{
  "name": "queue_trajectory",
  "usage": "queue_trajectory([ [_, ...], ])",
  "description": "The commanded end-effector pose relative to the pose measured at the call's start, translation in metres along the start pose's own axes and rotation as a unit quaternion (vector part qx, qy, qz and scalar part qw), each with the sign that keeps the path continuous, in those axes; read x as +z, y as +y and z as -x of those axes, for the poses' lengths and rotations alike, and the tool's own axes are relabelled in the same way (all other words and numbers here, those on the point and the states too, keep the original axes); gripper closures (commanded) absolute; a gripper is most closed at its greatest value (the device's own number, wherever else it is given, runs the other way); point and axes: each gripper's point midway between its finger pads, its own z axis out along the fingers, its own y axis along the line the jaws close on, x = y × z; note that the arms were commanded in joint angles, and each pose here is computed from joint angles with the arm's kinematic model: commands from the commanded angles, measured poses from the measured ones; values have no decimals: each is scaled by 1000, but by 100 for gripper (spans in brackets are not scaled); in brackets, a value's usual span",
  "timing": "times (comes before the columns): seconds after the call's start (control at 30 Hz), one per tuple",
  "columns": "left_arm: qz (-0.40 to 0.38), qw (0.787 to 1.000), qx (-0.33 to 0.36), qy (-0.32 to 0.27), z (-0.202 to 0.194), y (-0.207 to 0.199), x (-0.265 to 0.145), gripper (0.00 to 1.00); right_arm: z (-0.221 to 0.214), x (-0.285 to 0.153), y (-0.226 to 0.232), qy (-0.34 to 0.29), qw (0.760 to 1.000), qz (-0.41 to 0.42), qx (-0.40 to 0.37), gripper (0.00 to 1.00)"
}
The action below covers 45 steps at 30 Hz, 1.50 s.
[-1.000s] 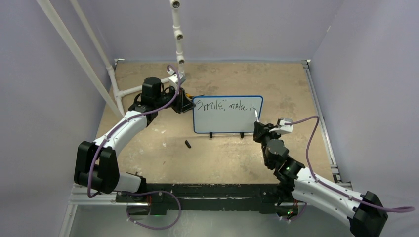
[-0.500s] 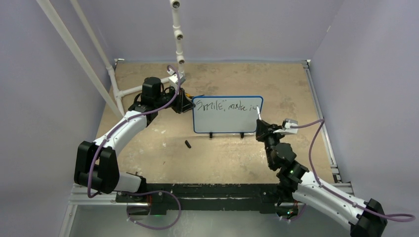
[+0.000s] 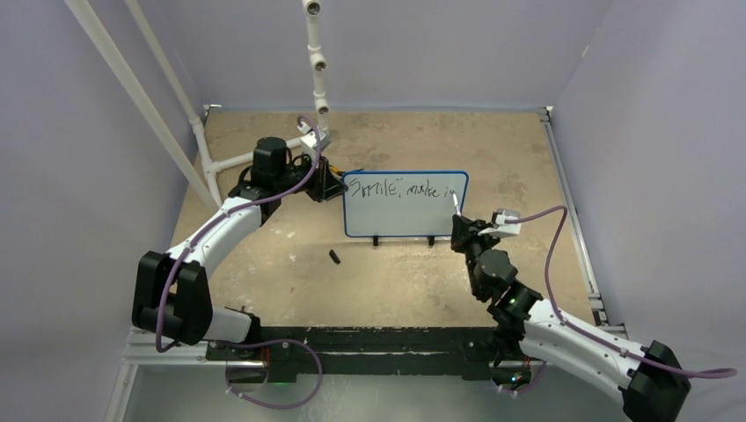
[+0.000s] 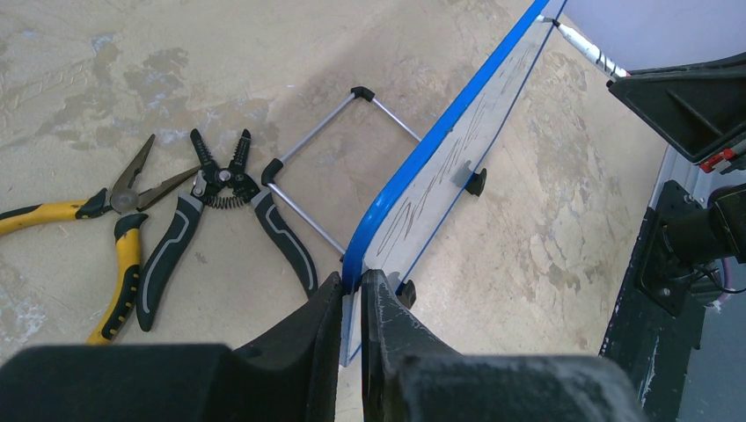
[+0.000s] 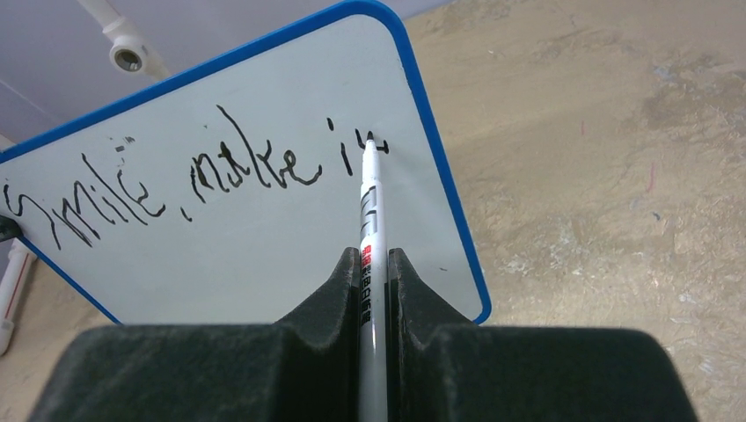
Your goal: Write a sentence on the whiteboard
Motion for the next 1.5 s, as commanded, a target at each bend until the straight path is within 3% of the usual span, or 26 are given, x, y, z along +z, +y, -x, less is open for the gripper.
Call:
queue_trajectory([
  [0.0,-3,999,33,-30,20,-6,-6,100,12,4,7,-6,1000,-6,25,100],
  [0.7,-4,999,35,-33,22,-8,-8,100,-12,1,3,52,997,-31,41,100],
  [1.1,-3,999,31,-32,21,-8,-8,100,20,1,-4,-7,997,-47,53,100],
  [1.3,1,999,21,-28,20,-8,-10,99,38,-13,17,-29,997,47,49,100],
  [1.47,11,1000,11,-22,17,-7,-13,85,41,-24,37,-13,993,116,29,100],
])
